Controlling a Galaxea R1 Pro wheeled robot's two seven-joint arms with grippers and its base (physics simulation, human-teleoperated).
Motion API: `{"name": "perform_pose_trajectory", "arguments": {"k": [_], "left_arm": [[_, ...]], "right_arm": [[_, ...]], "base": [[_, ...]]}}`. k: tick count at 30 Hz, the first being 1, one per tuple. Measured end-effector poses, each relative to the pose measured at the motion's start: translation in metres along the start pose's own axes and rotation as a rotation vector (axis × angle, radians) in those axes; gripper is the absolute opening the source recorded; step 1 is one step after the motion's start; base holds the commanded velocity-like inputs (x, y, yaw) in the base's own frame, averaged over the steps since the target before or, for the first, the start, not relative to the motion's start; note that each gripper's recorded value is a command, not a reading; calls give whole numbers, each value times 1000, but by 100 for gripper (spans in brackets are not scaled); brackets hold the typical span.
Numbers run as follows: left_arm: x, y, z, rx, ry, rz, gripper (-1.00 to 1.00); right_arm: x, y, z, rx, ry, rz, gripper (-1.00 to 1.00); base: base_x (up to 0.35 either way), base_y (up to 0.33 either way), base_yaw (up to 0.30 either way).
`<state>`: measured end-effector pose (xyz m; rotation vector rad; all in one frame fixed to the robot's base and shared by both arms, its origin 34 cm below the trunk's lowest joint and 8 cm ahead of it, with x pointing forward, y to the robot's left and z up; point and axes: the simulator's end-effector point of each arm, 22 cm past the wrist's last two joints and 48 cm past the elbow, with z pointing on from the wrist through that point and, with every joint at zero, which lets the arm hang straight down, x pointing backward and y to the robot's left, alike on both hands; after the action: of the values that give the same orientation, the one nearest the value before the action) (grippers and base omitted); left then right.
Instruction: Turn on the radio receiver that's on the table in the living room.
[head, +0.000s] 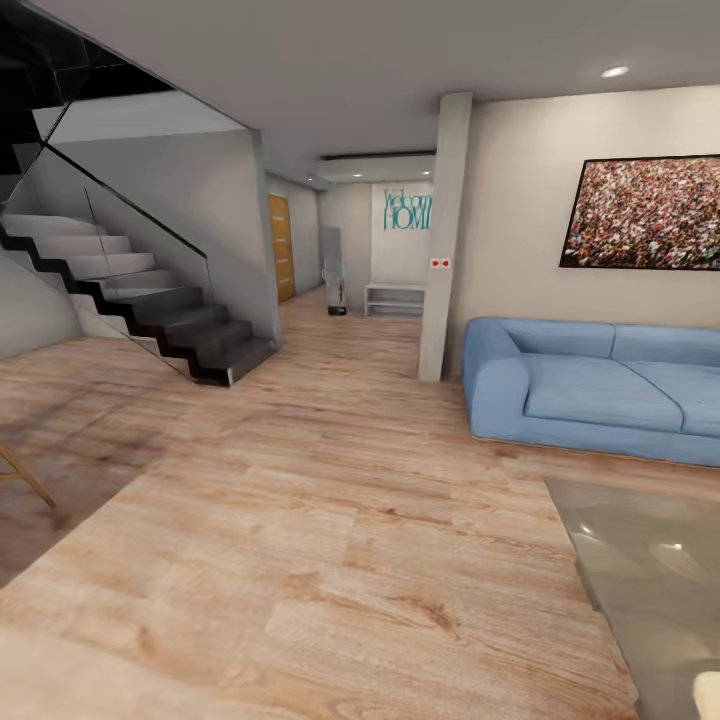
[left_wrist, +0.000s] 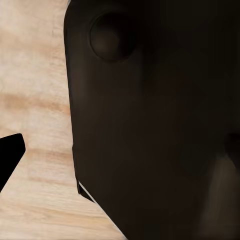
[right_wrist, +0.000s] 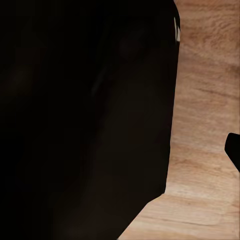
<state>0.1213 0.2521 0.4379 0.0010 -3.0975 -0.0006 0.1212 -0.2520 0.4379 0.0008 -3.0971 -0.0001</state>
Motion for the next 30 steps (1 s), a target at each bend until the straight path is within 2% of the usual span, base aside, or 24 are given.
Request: {"name": "perform_pose_trajectory", "arguments": {"k": [9,22,30], "left_arm": [[-14,4,0,-7,-37,-8,100],[-15,4,0,-7,-39,-8,100],[-15,4,0,-7,-39,-8,100]], "right_arm": [[-2,-2,0,2,-11,-11,100],[-2,-2,0,4,-12,-5,100],[-2,-2,0,3,-12,9,100]], "base": [[0,0,0],[0,0,-1],[0,0,-166]]}}
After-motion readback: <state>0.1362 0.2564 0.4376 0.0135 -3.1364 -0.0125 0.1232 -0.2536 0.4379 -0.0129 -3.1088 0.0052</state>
